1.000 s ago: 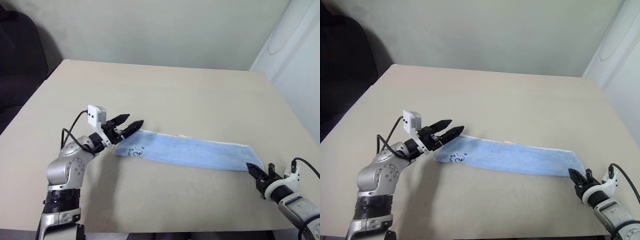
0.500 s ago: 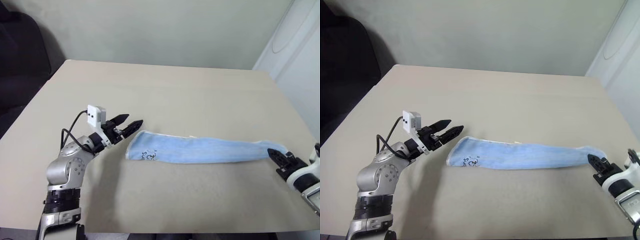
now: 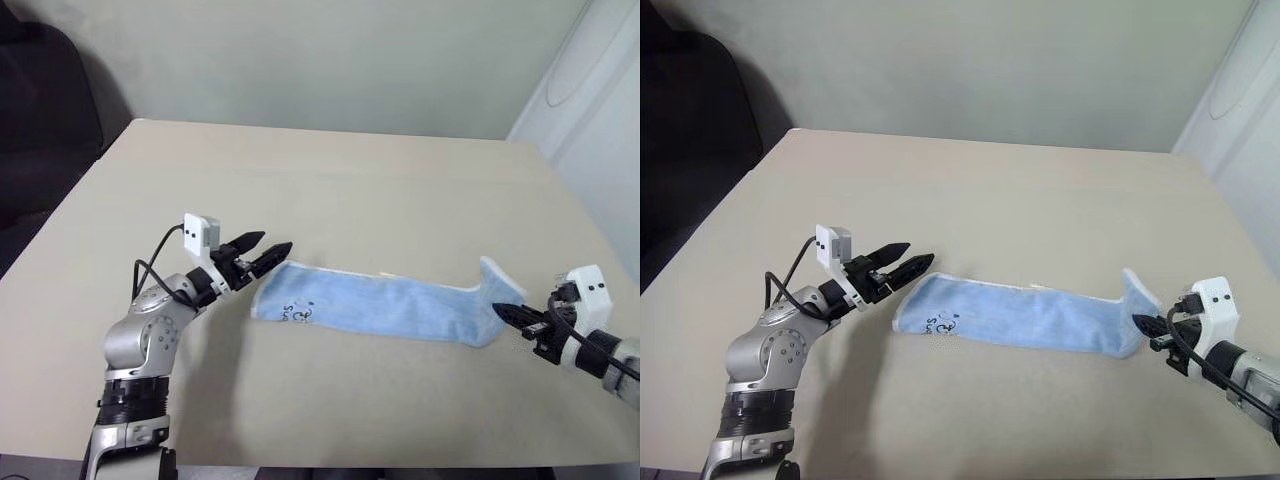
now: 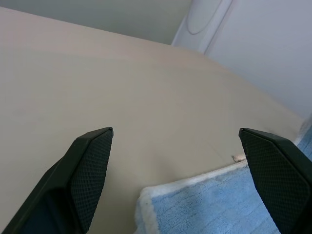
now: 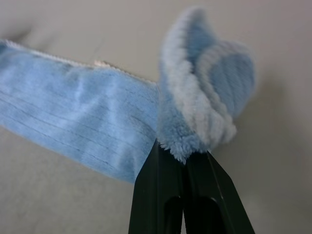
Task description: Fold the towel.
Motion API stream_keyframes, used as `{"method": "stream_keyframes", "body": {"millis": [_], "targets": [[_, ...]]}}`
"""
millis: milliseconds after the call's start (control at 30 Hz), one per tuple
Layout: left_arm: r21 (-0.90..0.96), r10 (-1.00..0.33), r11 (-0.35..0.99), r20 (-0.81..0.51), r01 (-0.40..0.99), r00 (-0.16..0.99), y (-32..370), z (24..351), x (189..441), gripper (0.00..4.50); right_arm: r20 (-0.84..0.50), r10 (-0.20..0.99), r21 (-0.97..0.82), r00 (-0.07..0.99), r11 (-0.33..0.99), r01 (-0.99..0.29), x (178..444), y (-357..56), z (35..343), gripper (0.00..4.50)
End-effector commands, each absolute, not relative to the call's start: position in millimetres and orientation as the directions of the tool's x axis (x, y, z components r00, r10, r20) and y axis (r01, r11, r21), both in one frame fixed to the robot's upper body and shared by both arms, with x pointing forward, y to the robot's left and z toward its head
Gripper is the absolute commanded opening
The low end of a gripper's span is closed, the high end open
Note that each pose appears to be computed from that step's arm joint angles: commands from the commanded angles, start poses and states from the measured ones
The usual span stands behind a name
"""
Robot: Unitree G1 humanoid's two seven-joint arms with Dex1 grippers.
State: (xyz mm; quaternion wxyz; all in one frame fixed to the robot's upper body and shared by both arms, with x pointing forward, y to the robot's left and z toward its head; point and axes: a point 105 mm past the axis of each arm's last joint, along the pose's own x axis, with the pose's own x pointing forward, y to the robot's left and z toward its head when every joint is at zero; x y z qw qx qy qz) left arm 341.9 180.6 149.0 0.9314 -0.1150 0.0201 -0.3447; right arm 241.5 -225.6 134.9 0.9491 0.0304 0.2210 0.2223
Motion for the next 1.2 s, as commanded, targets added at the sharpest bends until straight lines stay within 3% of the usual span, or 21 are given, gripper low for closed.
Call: {"method": "stream_keyframes", "body": {"millis": [33, 200, 433, 733, 867, 1200], "targets": [[-0.191, -0.658, 0.724, 0.097, 0.662, 0.747, 175.5, 165.2, 342.7, 4.50, -0.390, 0.509, 0.083, 0.768, 0.850, -0.521, 247.3, -203.8, 145.8, 0.02], [-0.188, -0.663, 0.719, 0.106, 0.670, 0.741, 171.5, 167.2, 345.6, 4.50, -0.446, 0.566, -0.006, 0.694, 0.773, -0.635, 257.1, -171.4, 141.0, 0.02], [-0.181, -0.658, 0.722, 0.118, 0.668, 0.743, 170.3, 169.4, 344.3, 4.50, -0.599, 0.546, -0.088, 0.585, 0.681, -0.727, 258.8, -147.5, 96.9, 0.02], [-0.183, -0.652, 0.727, 0.115, 0.662, 0.749, 171.8, 168.6, 344.8, 4.50, -0.591, 0.576, -0.111, 0.564, 0.635, -0.764, 258.6, -136.6, 93.9, 0.02], [-0.184, -0.658, 0.722, 0.116, 0.667, 0.744, 169.3, 168.2, 345.2, 4.50, -0.566, 0.579, -0.108, 0.587, 0.654, -0.749, 263.3, -135.7, 96.0, 0.96], [-0.188, -0.655, 0.725, 0.111, 0.663, 0.747, 171.8, 165.8, 344.4, 4.50, -0.416, 0.687, -0.093, 0.596, 0.620, -0.779, 255.9, -127.2, 130.2, 4.37]]}}
